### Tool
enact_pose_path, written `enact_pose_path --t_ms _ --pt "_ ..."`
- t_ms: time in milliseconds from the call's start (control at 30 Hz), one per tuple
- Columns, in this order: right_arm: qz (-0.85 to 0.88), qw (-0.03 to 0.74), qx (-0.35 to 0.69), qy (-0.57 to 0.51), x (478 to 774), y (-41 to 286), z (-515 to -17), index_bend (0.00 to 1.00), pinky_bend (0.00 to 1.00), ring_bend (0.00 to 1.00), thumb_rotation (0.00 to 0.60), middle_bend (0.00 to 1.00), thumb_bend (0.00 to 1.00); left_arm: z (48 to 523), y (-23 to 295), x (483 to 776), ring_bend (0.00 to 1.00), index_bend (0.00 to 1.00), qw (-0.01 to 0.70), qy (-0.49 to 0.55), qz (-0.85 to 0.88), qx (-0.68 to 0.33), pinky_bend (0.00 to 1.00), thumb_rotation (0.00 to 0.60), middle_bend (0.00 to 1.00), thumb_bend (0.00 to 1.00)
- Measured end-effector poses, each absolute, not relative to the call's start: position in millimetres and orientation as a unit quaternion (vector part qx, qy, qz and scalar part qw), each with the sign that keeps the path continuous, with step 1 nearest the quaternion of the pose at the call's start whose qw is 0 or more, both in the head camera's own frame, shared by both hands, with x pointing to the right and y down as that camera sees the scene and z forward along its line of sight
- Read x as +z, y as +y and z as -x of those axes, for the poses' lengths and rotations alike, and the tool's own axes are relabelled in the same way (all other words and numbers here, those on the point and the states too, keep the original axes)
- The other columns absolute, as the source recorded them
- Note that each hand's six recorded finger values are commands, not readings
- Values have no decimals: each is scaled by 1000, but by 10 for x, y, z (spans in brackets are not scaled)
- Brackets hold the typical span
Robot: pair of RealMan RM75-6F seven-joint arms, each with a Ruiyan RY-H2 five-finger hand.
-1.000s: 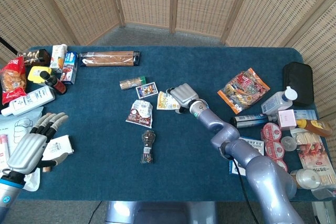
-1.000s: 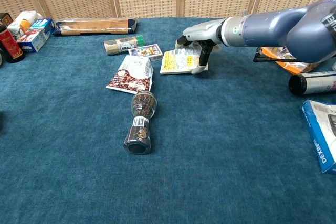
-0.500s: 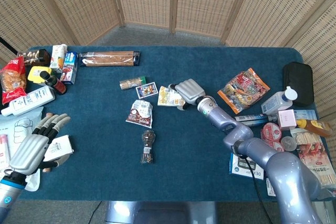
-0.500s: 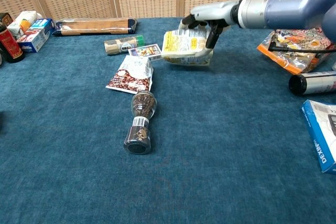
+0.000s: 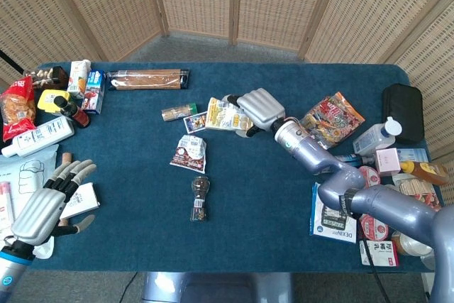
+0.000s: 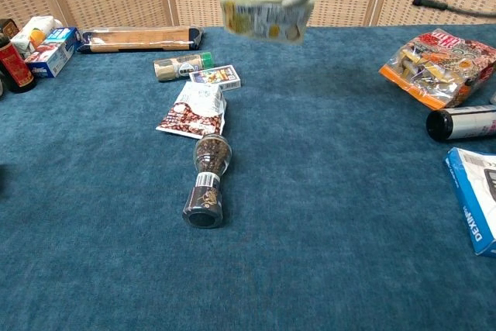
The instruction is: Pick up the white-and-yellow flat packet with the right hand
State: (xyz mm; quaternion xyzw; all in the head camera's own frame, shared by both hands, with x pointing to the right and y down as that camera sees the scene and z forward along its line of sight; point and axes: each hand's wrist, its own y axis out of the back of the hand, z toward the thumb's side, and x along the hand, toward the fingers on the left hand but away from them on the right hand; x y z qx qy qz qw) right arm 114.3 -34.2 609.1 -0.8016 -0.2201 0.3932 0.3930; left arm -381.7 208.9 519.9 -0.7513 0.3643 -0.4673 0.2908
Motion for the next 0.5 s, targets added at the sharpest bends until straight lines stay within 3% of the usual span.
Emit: enact_pose_path --t_ms 300,500 --pt "797 405 372 -248 5543 -424 -1046 627 998 974 600 886 324 3861 2147 5147 0 0 292 371 749 -465 0 600 0 302" --pt "793 412 372 -251 5441 -423 -1025 628 998 976 600 885 324 3880 2163 5137 0 0 293 372 748 -464 0 600 0 303"
